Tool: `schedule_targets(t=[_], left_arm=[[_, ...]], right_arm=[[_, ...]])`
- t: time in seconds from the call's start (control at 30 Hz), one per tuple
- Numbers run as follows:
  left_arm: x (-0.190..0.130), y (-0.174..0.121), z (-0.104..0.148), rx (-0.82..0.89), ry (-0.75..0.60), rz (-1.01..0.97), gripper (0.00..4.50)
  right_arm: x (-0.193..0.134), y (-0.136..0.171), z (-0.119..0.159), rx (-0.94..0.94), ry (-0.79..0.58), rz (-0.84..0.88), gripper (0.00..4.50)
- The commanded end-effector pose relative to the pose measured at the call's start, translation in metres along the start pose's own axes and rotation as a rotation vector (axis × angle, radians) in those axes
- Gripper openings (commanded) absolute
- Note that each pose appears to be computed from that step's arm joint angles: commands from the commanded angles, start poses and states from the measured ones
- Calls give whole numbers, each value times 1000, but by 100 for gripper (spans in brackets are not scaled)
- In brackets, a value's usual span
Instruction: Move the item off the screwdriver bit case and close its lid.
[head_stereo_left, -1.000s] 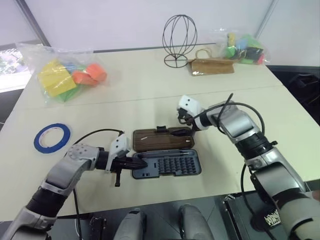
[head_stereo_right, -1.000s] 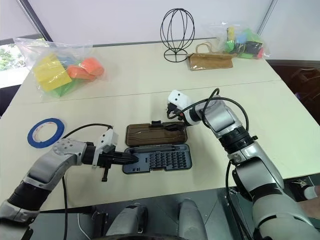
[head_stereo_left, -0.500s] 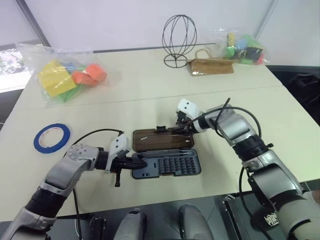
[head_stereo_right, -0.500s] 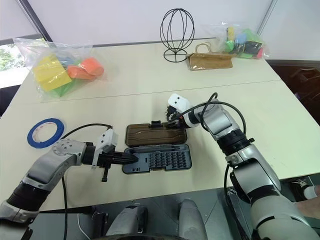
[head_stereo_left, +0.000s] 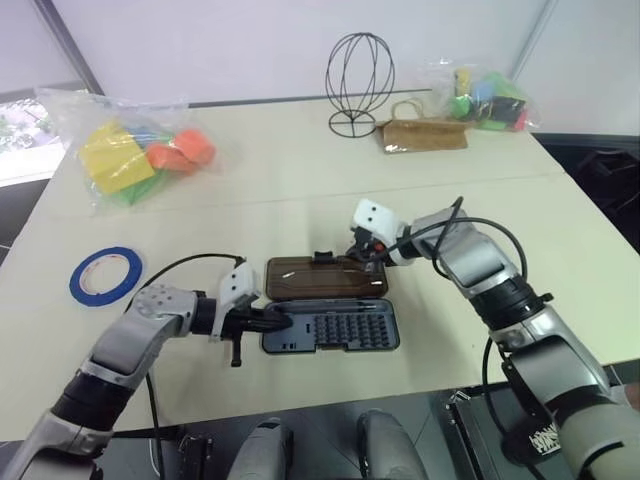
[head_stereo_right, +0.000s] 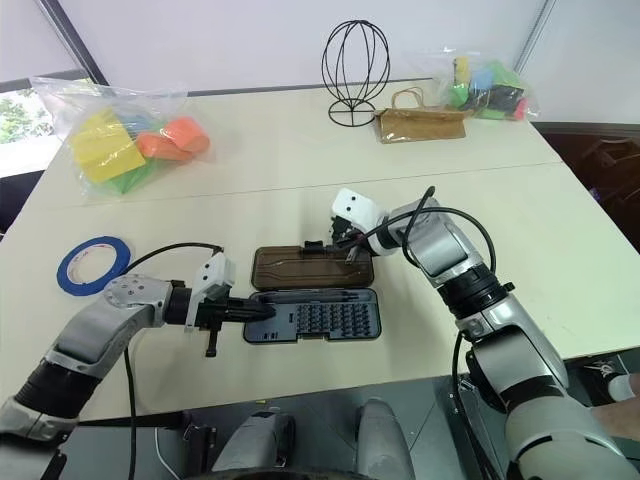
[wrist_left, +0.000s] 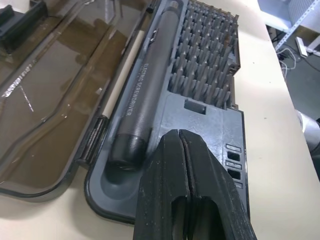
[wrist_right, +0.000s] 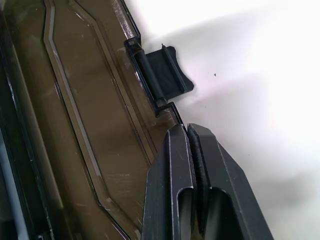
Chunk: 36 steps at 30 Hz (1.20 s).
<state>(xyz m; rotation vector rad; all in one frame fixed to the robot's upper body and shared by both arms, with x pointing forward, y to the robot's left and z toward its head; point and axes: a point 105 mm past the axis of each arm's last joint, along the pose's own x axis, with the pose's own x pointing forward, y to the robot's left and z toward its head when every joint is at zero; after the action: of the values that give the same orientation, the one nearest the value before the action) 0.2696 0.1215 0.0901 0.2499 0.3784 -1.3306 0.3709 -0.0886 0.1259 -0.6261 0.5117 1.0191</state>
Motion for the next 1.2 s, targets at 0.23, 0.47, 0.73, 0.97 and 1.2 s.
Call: schedule_targets(t=[0.23, 0.47, 0.73, 0.97, 1.2], left_arm=[[-2, 6, 2, 8, -5, 43, 0], [-1, 6, 2, 10, -12, 54, 0], [-1, 6, 3, 14, -15, 61, 0], [0, 5, 3, 15, -20, 63, 0], [0, 7, 5, 18, -25, 71, 0]], right_arm=[[10, 11, -27, 12, 95, 70, 129], [12, 6, -26, 15, 95, 73, 448], [13, 3, -32, 45, 108, 88, 448], [16, 2, -34, 87, 105, 103, 318], [18, 6, -39, 61, 124, 118, 3]])
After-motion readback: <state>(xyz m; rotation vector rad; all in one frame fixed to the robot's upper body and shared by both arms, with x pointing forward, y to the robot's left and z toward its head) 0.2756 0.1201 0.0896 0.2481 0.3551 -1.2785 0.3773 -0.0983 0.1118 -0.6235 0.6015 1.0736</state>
